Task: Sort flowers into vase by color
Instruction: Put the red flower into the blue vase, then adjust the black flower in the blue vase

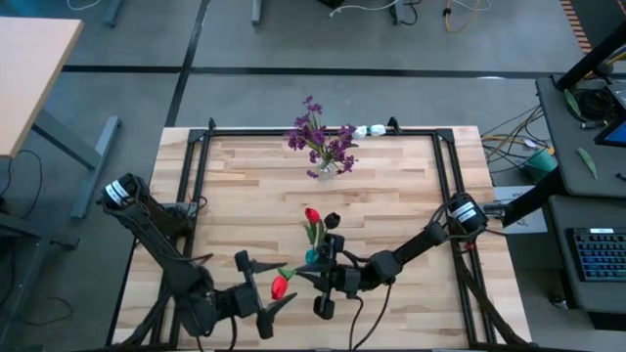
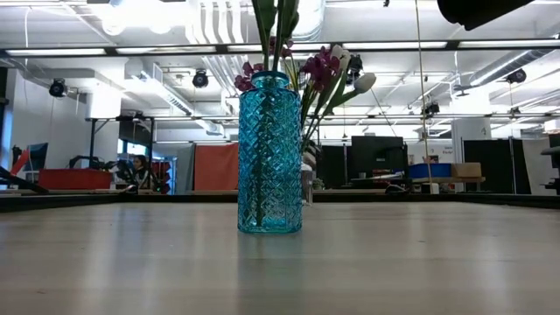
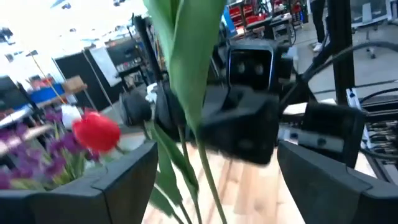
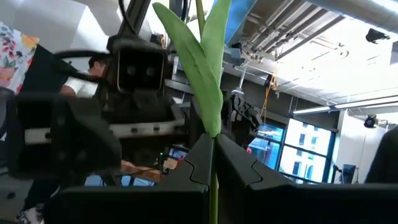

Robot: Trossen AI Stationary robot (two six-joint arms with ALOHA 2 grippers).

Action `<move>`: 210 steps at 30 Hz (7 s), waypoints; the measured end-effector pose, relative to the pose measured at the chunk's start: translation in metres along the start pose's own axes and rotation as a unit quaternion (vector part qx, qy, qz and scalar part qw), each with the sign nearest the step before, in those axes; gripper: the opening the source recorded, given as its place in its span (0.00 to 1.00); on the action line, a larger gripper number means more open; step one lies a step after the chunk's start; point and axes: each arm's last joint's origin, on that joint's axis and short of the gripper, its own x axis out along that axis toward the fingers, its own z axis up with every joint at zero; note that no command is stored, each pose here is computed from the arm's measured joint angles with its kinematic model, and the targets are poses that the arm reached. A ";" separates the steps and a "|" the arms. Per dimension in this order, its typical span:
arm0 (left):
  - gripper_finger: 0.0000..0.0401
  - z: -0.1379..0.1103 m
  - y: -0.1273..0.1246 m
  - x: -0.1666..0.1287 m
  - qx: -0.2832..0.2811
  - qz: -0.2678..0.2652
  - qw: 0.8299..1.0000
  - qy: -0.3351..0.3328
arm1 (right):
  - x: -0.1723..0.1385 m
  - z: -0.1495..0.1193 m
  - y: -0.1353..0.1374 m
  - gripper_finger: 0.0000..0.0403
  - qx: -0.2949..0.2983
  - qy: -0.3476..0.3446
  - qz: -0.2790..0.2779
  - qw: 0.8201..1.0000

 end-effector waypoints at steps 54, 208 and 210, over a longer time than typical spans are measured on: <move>0.00 0.038 0.026 0.046 0.004 0.036 0.999 -0.011 | -0.011 0.077 0.061 0.51 -0.117 0.140 -0.123 0.976; 0.01 -0.023 -0.012 0.083 0.081 0.039 0.993 0.071 | -0.002 0.091 0.037 0.86 0.248 0.313 0.072 0.914; 0.01 -0.023 -0.013 0.083 0.082 0.038 0.993 0.071 | -0.002 0.095 0.035 0.86 0.254 0.312 0.082 0.912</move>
